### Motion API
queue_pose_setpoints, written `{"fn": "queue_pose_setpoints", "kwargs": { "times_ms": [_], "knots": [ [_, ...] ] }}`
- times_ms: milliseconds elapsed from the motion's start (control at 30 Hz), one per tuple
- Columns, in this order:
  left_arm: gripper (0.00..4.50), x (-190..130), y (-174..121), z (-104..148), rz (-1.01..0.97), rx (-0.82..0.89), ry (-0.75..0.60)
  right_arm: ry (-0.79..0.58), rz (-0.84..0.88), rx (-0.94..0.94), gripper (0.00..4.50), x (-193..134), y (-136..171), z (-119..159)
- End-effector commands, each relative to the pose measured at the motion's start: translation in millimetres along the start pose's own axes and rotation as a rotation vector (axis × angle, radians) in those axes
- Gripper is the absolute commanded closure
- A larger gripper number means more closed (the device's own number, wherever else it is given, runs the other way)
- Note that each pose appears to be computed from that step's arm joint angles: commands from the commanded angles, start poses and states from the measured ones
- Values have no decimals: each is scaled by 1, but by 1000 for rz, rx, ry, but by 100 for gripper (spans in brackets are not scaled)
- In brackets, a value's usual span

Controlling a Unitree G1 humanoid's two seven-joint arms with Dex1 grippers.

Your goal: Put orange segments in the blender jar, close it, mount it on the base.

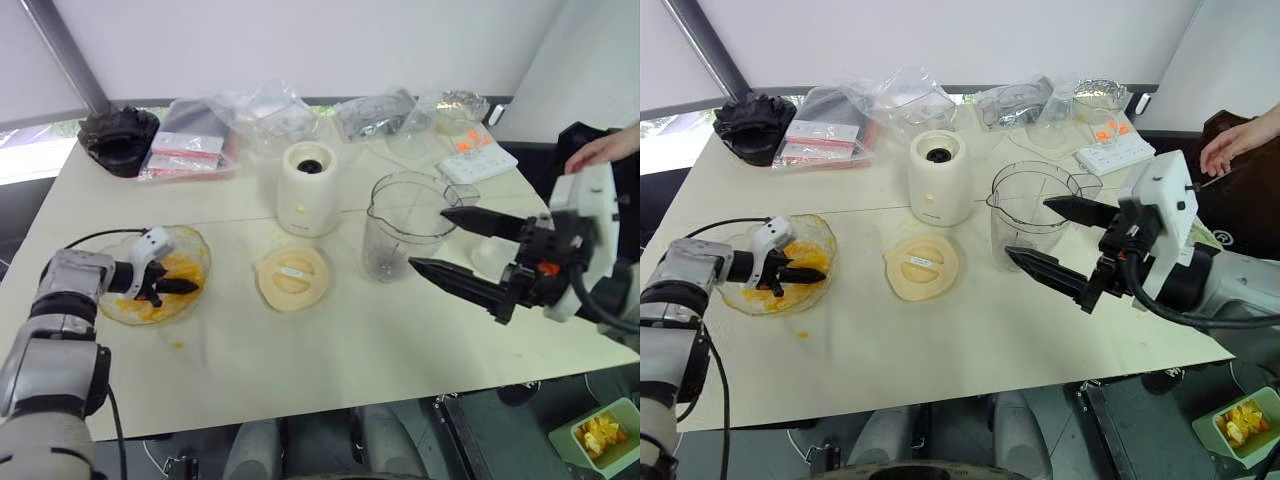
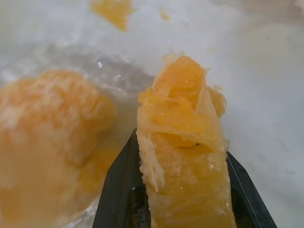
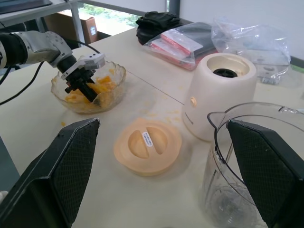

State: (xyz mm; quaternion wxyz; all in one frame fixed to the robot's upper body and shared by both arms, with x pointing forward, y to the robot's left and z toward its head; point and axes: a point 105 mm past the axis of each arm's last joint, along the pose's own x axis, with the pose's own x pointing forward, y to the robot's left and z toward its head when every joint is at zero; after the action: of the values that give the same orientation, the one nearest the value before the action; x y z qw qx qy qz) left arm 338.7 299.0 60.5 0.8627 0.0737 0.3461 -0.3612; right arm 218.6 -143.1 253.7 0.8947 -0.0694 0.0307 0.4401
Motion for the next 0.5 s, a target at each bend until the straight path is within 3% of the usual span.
{"fn": "queue_pose_setpoints", "kwargs": {
  "times_ms": [33, 233, 500],
  "knots": [
    [336, -20, 10, 9, 84, -86, -138, -25, 12, -30, 0, 0, -1, 8],
    [336, -47, 5, 19, 163, -183, -358, -13, 50, -23, 0, 4, -2, 7],
    [336, -80, -25, 97, 217, -120, -627, 0, 75, -19, 0, 7, -4, 7]
  ]
}}
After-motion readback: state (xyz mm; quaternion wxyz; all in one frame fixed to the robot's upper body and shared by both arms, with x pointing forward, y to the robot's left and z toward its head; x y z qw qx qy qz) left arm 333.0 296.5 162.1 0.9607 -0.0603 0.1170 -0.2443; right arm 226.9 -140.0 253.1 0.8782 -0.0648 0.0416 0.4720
